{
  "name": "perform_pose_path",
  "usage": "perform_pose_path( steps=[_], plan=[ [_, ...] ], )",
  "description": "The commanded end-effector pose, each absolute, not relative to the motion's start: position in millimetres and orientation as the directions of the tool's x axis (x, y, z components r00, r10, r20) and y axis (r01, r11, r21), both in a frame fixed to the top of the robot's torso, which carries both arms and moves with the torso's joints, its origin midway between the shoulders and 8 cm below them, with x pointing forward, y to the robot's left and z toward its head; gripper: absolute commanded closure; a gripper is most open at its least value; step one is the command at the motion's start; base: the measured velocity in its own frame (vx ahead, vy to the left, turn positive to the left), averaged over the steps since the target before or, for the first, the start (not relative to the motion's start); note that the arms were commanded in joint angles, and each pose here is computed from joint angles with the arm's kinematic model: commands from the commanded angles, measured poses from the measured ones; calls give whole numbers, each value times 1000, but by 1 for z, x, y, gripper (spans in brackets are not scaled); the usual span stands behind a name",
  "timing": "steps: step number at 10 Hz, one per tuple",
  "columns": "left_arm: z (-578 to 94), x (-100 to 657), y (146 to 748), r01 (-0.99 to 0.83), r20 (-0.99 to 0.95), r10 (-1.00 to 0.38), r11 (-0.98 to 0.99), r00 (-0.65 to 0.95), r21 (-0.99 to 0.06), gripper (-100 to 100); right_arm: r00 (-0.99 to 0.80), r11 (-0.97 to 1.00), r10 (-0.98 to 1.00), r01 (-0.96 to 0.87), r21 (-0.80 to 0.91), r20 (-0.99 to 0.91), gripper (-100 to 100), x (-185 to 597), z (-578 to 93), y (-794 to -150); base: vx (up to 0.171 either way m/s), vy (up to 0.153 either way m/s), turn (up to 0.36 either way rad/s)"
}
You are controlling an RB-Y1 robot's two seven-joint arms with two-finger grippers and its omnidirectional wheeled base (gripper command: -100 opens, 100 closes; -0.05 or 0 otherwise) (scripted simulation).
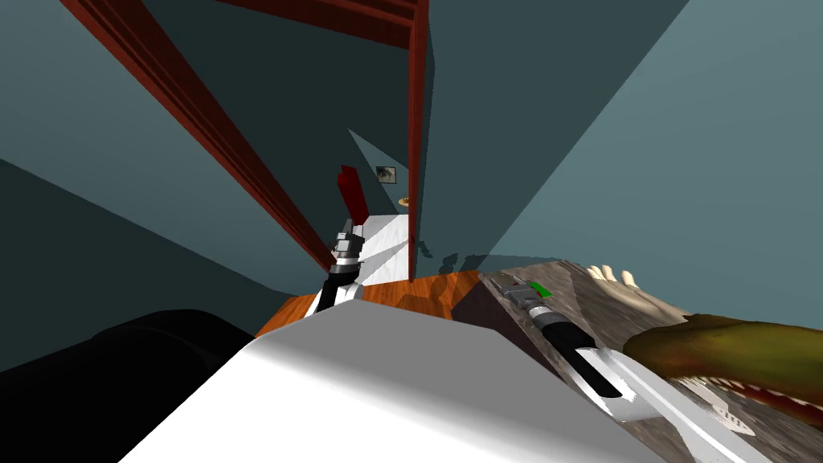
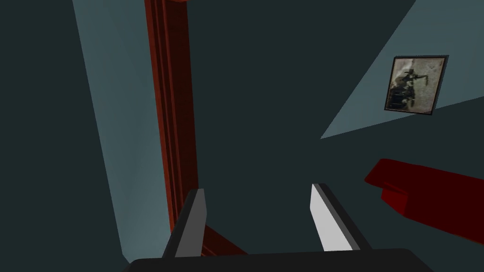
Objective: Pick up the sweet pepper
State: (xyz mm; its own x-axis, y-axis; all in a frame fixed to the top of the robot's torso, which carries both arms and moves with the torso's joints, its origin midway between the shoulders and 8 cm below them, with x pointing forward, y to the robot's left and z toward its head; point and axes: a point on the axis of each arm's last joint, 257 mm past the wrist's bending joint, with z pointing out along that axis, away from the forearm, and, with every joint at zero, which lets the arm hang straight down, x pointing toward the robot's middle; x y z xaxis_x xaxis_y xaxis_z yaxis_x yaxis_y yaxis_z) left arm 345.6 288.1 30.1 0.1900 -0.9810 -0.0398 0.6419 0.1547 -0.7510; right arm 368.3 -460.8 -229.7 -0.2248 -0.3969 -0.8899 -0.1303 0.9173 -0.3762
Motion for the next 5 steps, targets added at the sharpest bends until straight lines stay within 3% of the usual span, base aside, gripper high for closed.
perform_pose_path(
  steps=[1, 3, 5],
  plan=[
    [30, 346, 288, 642, -40, -981, 155, 190, -751, 0, -265, 871, -491, -149, -467, -830, -100, 365, -243, -482, 90, 137, -69],
    [30, 346, 288, 642, -40, -981, 155, 190, -751, 0, -315, 809, -585, -173, -561, -747, -100, 359, -257, -512, 93, 122, -87],
    [30, 346, 288, 642, -40, -981, 155, 190, -751, 0, -343, 776, -626, -185, -602, -701, -100, 354, -264, -530, 41, 65, -32]
  ],
)
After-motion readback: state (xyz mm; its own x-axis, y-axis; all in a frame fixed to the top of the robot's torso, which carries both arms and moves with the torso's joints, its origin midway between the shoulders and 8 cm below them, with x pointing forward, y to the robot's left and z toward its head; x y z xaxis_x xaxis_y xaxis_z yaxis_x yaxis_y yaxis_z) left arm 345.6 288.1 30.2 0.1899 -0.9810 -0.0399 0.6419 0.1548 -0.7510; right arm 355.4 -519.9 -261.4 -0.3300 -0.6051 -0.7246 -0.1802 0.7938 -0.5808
